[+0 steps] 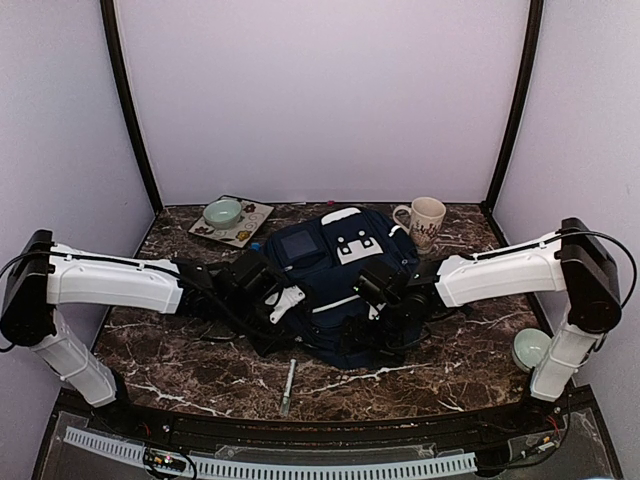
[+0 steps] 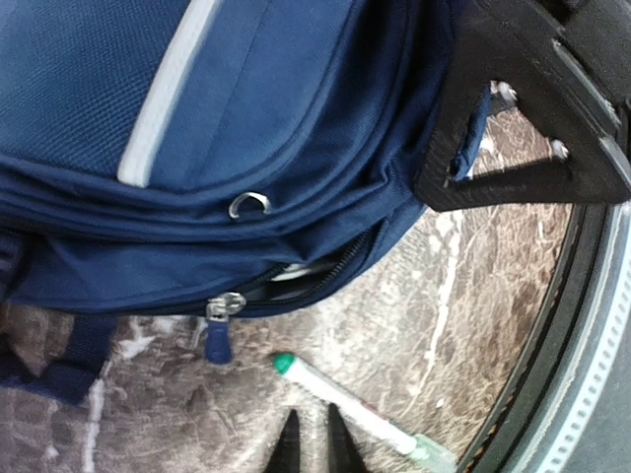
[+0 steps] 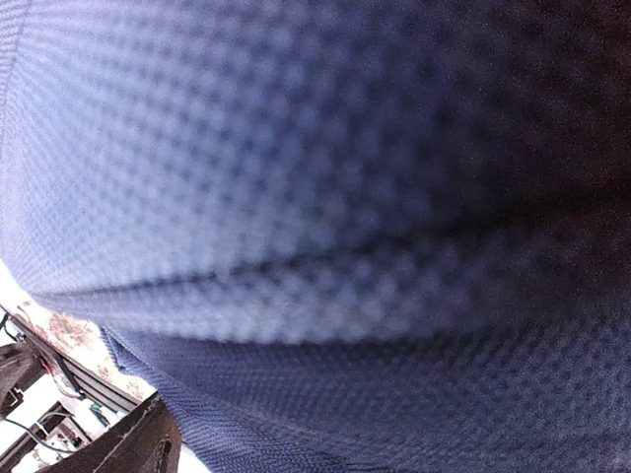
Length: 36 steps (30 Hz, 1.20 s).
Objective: Pack the student bag
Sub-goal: Hold the largest pocket of the student bag, then grab the largest pocket of the student bag.
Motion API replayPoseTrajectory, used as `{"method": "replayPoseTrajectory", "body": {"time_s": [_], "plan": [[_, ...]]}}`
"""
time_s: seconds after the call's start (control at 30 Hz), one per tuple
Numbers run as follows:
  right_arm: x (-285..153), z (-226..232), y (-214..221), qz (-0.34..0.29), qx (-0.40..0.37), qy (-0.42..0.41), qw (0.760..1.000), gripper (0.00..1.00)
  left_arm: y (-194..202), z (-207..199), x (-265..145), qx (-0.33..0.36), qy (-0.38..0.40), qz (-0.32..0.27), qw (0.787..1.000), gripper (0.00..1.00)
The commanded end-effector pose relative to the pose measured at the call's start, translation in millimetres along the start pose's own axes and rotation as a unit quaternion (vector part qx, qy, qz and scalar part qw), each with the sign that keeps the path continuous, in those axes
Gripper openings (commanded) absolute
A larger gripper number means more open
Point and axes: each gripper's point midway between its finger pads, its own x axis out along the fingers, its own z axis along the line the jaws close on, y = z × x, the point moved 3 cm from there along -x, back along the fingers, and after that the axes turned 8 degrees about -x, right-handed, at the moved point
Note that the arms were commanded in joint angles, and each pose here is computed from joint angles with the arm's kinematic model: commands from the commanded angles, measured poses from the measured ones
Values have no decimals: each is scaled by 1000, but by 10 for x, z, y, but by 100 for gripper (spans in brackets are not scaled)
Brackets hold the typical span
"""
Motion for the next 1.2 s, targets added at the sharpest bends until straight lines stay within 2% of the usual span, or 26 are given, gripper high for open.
{"method": "replayPoseTrajectory", "body": {"time_s": [0.0,0.07,0.13,0.2,0.3,0.47,0.87,1.17], "plan": [[4,81,-41,-21,-20,-17,999,88,76,146,-121,-7,-38,-6,999,28],[-2,66,-34,-22,-18,-17,999,88,85,184,-138,-11,-40,-12,999,50],[-14,55,-29,-24,-17,-17,999,88,76,214,-147,-13,-42,-17,999,62],[-21,42,-19,-24,-14,-18,999,87,87,242,-115,-16,-40,-13,999,69],[-19,23,-8,-24,-12,-17,1000,88,100,269,-48,-21,-34,-4,999,72],[-22,19,-10,-25,-13,-16,999,87,49,262,58,-17,-23,0,1000,72],[-20,-9,22,-19,-16,-12,1000,87,-3,391,398,0,-8,12,1000,61],[-24,-29,52,-14,-19,-6,1000,85,-39,367,558,4,18,11,1000,38]]}}
